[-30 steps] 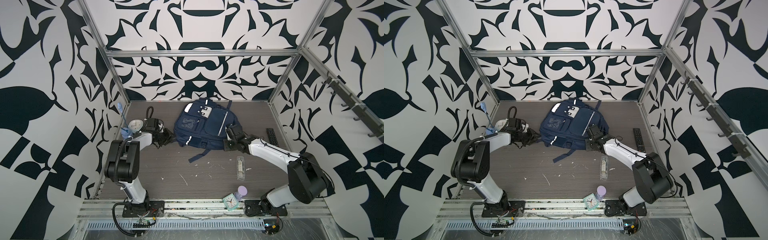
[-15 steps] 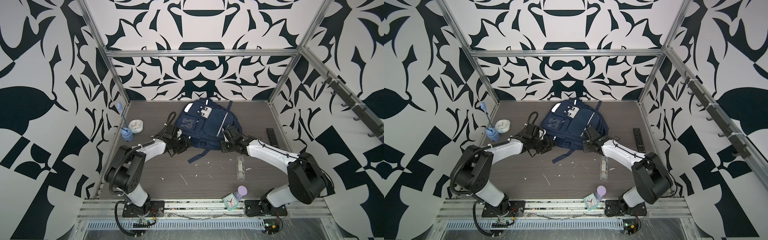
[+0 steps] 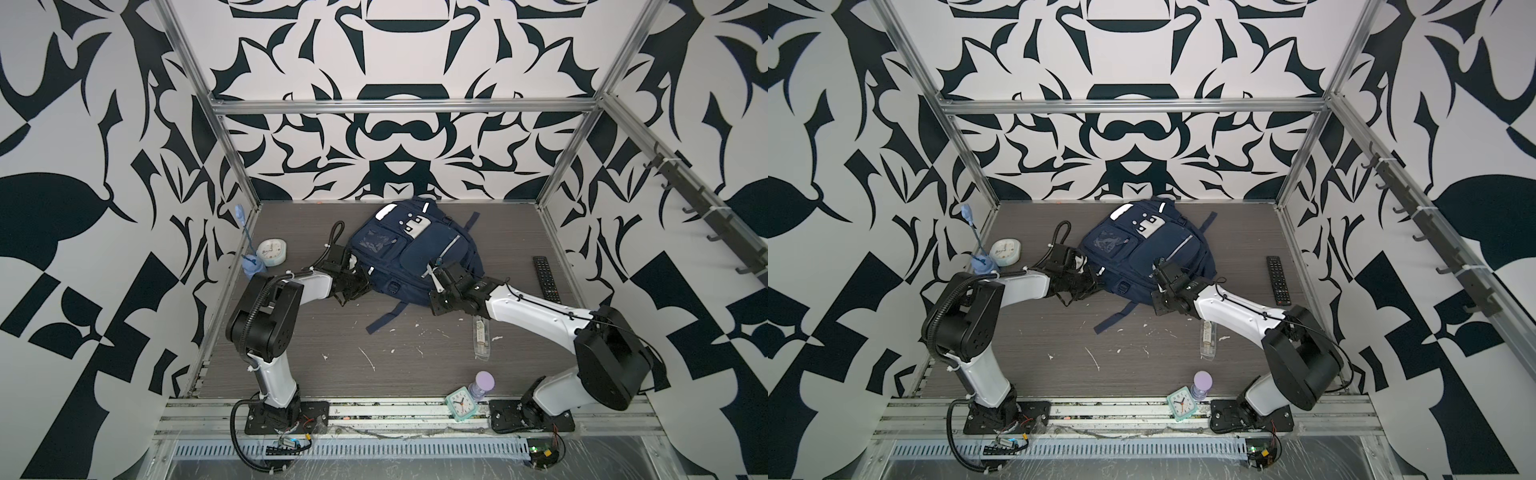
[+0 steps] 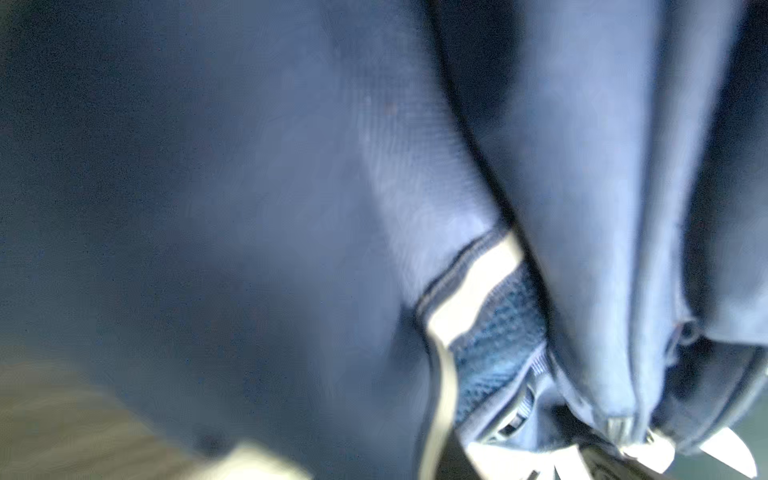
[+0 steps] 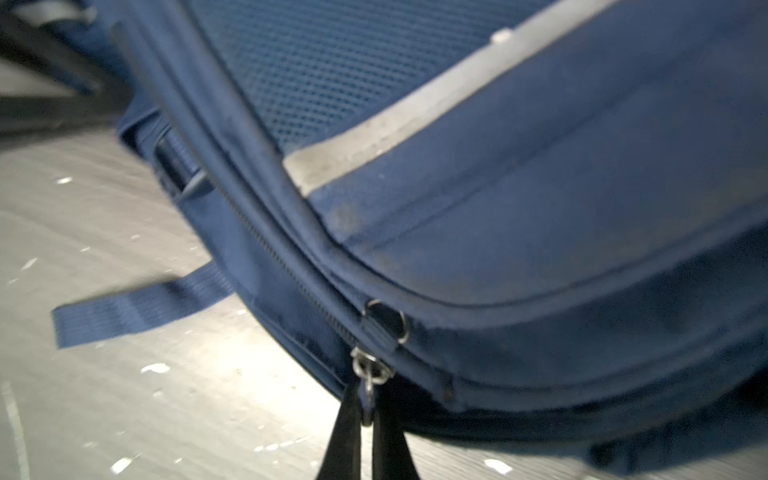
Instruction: Pack the student bag
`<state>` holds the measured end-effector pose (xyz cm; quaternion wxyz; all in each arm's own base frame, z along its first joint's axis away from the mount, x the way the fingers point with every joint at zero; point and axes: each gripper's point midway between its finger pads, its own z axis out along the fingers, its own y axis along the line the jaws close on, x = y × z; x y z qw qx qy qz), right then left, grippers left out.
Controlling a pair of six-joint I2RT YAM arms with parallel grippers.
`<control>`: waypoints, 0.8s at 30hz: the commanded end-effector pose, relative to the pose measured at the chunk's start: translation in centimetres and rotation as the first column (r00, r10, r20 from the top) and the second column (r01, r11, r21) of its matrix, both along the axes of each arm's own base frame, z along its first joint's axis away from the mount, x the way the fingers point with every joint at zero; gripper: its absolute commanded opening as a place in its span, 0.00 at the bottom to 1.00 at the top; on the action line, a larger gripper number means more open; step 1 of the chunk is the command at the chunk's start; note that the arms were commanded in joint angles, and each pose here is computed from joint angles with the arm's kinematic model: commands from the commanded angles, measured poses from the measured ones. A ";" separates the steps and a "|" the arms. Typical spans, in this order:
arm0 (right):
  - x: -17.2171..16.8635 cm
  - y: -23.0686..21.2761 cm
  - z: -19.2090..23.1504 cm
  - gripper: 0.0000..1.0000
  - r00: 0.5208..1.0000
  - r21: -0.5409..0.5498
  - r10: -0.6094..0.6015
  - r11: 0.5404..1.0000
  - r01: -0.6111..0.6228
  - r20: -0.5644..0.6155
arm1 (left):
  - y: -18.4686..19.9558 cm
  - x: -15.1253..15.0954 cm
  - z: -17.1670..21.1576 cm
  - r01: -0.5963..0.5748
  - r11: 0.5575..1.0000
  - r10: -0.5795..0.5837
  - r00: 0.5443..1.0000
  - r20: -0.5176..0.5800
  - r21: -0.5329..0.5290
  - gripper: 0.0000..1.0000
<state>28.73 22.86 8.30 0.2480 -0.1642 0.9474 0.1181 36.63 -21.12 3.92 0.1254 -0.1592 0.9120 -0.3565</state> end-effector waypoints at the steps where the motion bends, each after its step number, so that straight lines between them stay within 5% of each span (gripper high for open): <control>1: 0.0 2.1 2.5 0.00 0.998 0.079 0.058 0.995 -0.060 0.028 | 3.1 2.7 1.7 -0.079 0.997 0.078 0.996 0.049 0.025 0.09; 6: 0.2 2.5 2.7 0.00 0.998 0.060 0.067 0.996 -0.067 0.007 | 6.6 4.7 2.5 -0.177 0.984 0.176 0.983 0.052 0.013 0.00; 14: 0.0 0.5 2.3 0.00 0.998 -0.037 0.059 0.998 -0.060 -0.020 | 8.5 5.8 2.3 -0.240 0.971 0.239 0.970 0.040 0.015 0.00; 24: 3.5 -8.3 0.8 0.00 0.978 -0.131 -0.204 0.972 0.197 -0.036 | 10.2 6.2 2.7 -0.263 0.964 0.261 0.964 0.051 0.035 0.00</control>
